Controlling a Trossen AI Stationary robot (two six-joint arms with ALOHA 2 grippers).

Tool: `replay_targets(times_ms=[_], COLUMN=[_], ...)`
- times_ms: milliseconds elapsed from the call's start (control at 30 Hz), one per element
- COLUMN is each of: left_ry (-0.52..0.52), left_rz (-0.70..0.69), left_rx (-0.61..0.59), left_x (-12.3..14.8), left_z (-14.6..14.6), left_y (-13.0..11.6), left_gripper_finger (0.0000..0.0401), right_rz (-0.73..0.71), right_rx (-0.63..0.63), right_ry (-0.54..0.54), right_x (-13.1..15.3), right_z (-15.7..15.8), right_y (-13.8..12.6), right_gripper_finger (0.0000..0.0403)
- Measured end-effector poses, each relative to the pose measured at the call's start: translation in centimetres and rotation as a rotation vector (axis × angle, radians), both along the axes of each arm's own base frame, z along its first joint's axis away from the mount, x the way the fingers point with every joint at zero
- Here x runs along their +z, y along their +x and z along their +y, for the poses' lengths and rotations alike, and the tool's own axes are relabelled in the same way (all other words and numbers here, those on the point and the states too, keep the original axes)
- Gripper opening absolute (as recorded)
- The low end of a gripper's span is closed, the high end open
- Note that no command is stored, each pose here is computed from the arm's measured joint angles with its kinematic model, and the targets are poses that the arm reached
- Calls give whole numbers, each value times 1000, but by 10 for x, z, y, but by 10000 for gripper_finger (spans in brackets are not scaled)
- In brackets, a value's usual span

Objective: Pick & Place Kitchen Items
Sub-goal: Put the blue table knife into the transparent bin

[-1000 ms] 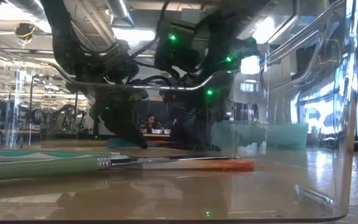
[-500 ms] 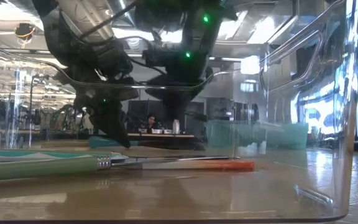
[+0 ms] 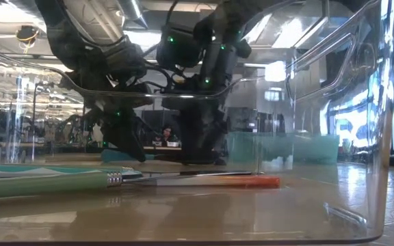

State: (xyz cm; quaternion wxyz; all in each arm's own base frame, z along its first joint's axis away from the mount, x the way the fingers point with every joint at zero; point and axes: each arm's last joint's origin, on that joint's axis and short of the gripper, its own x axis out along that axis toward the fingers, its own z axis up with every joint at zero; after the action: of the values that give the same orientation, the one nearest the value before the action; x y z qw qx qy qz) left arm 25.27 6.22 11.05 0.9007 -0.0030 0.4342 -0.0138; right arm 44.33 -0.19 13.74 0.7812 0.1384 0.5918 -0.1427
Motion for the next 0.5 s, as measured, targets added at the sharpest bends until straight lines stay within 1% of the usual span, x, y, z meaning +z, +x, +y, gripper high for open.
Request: replay_targets(times_ms=[133,200,333,500], left_ry=[-3,-4,-8,-8], left_rz=[0,0,-1,0], left_rx=[4,4,4,-1], left_x=[0,0,0,0], left_z=[0,0,0,0], left_y=[0,0,0,0], left_gripper_finger=[11,11,11,11], right_rz=[-10,-5,15,5], right_rx=[45,55,52,92], right_ry=[47,53,-9,-9], right_x=[-5,-7,-8,0], right_z=[-5,-6,-6,-5], right_y=[-3,-4,-6,-4], right_gripper_finger=[246,241,222,203])
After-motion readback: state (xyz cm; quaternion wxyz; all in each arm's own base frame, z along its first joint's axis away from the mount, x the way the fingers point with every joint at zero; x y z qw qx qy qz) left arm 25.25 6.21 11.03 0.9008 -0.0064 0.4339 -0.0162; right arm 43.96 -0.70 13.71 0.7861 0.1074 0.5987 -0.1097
